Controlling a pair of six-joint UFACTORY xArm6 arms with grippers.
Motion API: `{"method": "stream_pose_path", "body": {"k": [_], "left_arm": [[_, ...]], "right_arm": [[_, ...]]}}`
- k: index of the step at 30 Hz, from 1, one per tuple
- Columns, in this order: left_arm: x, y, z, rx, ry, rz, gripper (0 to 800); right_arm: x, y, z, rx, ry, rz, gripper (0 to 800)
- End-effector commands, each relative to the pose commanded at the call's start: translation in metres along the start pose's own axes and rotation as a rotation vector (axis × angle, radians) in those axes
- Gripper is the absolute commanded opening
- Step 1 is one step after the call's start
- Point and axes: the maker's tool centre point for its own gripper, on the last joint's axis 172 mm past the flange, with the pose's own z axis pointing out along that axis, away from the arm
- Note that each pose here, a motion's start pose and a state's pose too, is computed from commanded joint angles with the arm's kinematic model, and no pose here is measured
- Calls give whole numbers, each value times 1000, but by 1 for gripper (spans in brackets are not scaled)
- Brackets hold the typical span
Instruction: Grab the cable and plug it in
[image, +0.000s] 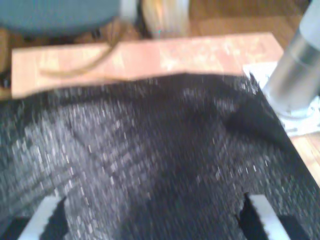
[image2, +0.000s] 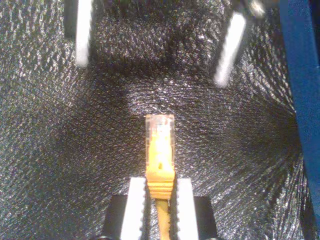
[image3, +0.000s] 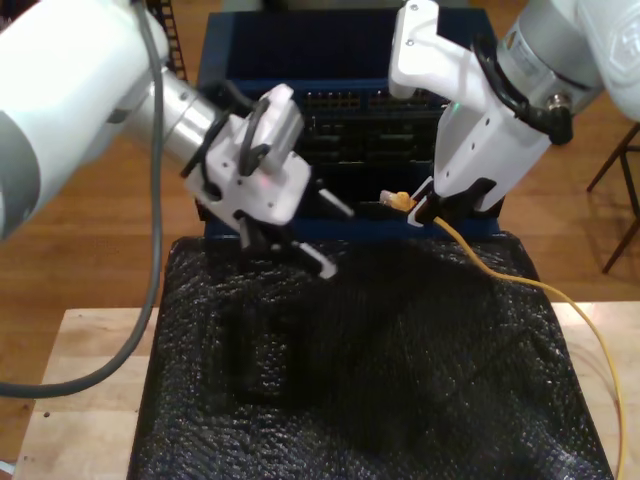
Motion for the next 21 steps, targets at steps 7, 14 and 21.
{"method": "stream_pose_path", "body": {"k": [7,14,21], "left_arm": [[7,-1,-4,8,28,7,800],[12,6,-9,-2,58,5,800],[29,12,-14,7,82,35,800]], "right_arm": [[8,-2,-6,4,42,-5,3],[13,-5,-5,18,64,0,3],[8,-14,10,67,62,20,3]]}}
